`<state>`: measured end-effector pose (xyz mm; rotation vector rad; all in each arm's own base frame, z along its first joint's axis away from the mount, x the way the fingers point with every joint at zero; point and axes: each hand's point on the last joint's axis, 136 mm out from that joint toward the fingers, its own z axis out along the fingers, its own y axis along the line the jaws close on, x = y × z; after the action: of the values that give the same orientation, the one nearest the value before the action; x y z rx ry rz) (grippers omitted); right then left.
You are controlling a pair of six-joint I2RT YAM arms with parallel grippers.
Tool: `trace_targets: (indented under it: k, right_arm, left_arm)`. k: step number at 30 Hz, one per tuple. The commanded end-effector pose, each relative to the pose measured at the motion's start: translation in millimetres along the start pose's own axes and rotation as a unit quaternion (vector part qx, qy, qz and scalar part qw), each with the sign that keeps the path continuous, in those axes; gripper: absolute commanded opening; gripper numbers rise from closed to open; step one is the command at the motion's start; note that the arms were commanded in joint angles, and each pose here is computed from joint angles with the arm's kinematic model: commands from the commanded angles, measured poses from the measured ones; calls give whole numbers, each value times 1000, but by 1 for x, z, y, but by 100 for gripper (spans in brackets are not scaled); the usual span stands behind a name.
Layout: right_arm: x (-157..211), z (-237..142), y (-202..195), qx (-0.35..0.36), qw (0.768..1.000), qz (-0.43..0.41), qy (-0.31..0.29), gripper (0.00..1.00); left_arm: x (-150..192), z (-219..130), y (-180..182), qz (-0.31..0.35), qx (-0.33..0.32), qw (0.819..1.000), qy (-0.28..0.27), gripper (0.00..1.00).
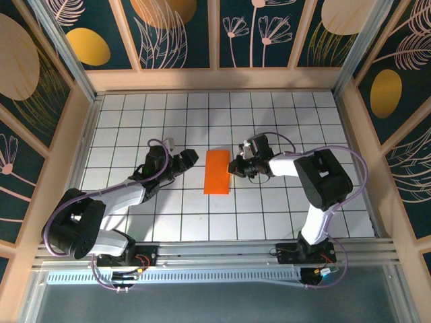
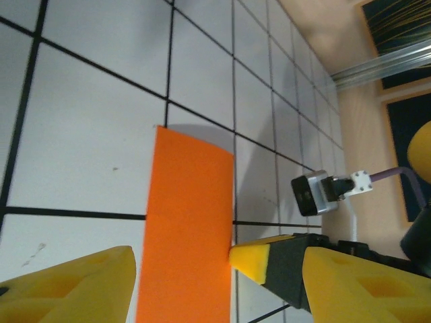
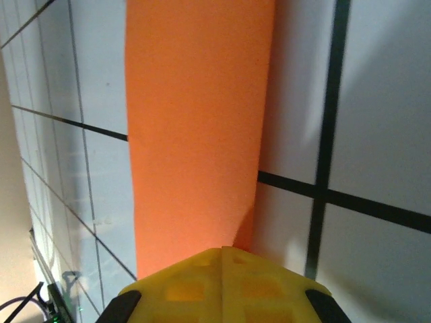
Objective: Fold a paper plane with a square sheet of paper (fold left side to right side)
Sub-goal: Third fold the triangle at the center of the table.
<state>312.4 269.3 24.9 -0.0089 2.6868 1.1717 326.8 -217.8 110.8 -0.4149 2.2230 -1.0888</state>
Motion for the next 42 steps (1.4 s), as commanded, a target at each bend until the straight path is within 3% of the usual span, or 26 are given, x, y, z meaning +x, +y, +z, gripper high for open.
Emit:
trace_targets:
  k: [1,11,18,42]
  right_arm:
    - [0,5,-12,33,999,-11,0,0]
    - [3,9,-31,78,996,-33,14,0]
    - [1,10,-30,75,996,-35,14,0]
    - [1,10,-32,79,996,-39,12,0]
  left_arm:
    - [-2,2,7,20,-29,999,6,66]
    - [31,22,20,38,-45,992,111,52]
    - [55,39,36,56,-91,979,172,50]
    - [81,69,31,41,-66,973,215,36]
